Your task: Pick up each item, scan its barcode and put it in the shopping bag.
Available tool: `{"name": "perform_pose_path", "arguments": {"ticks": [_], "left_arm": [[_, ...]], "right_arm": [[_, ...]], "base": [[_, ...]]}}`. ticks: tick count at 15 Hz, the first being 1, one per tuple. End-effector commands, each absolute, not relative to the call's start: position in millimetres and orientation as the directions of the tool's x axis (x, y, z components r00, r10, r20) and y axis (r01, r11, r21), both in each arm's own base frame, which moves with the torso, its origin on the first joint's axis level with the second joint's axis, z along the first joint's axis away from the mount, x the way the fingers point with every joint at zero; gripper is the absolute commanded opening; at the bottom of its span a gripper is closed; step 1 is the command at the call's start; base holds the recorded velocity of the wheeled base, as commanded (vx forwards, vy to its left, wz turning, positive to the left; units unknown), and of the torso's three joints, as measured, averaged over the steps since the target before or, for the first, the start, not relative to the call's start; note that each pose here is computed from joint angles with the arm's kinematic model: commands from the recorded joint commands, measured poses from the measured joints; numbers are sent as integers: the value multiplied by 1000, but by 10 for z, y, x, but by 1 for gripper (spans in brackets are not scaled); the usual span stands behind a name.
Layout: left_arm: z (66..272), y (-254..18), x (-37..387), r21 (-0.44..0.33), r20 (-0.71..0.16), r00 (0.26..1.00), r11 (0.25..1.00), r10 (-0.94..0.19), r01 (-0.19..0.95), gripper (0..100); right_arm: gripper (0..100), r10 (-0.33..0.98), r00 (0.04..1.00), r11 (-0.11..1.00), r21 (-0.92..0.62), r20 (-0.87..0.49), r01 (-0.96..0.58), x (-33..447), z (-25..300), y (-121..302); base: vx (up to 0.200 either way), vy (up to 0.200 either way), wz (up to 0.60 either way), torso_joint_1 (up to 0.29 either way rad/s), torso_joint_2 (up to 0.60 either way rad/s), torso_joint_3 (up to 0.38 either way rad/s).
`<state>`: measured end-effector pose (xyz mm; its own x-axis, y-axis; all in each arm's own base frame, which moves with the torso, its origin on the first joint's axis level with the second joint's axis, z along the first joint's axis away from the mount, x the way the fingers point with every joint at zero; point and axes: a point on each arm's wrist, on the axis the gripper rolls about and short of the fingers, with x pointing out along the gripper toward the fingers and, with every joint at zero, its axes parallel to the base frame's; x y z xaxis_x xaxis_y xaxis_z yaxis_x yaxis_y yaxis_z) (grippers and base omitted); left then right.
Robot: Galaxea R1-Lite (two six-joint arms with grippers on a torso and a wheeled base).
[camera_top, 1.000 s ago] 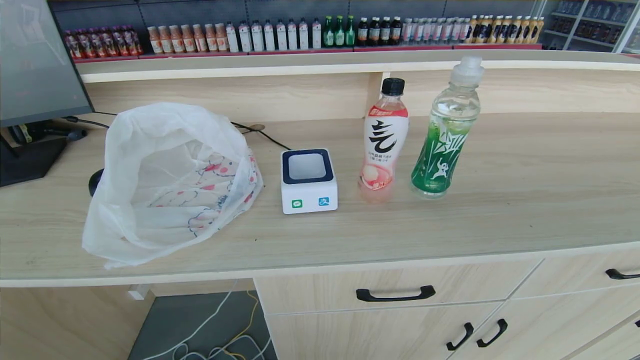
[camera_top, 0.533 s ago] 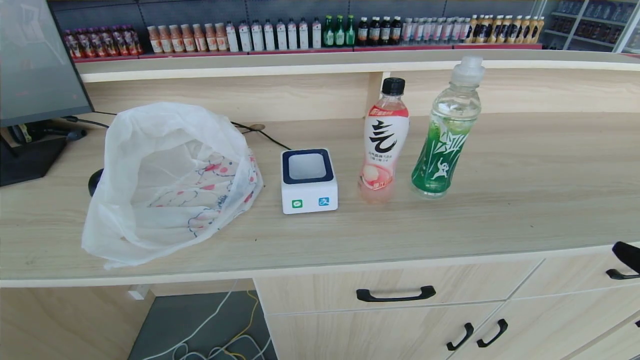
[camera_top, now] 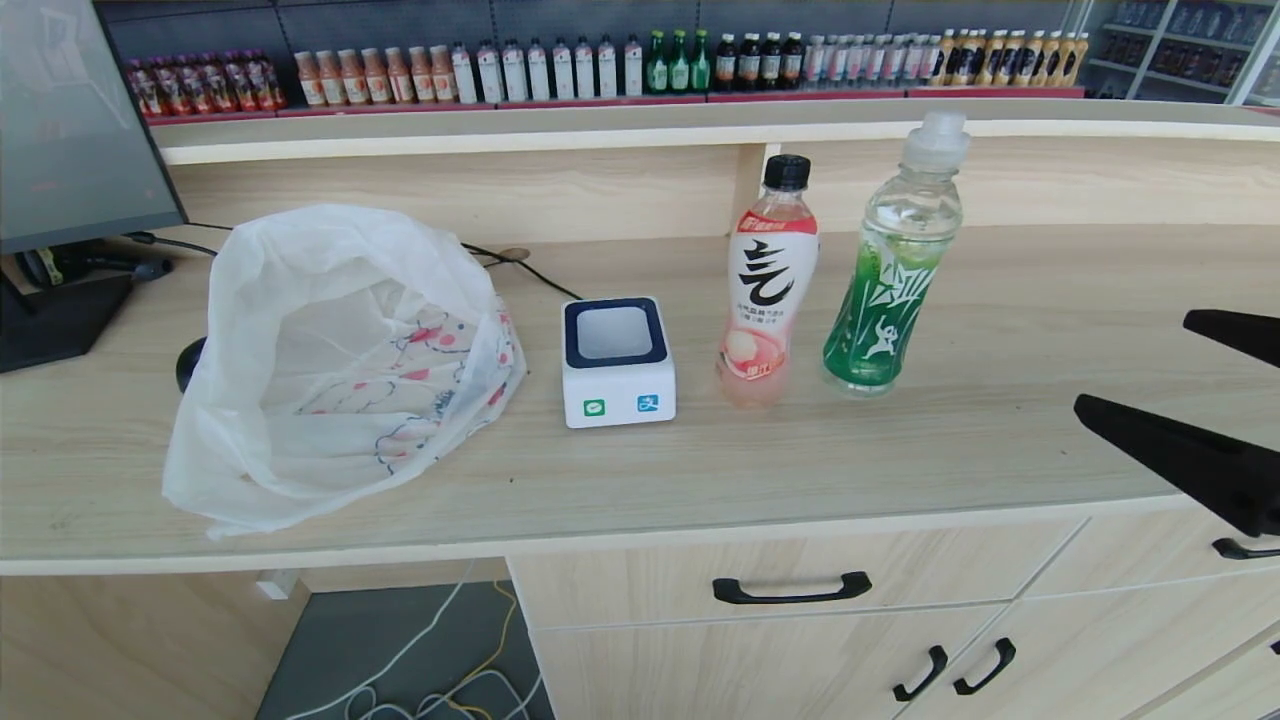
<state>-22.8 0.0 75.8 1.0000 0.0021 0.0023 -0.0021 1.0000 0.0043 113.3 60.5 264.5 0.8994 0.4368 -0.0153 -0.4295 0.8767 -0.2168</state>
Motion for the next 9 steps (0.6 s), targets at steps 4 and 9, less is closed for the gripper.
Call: {"name": "perform_pose_path", "arguments": {"ticks": [4, 9], "left_arm": [[758, 0, -228, 3, 3, 1000, 1000, 3, -3, 100], [758, 0, -228, 5, 3, 1000, 1000, 3, -3, 100]], "right_arm": [[100, 399, 916, 903, -193, 41, -385, 1567, 2541, 1323], [100, 349, 936, 925, -177, 38, -338, 1627, 2347, 1495]], "base": [[0, 0, 0, 0, 0, 0], [0, 0, 0, 0, 0, 0]]}}
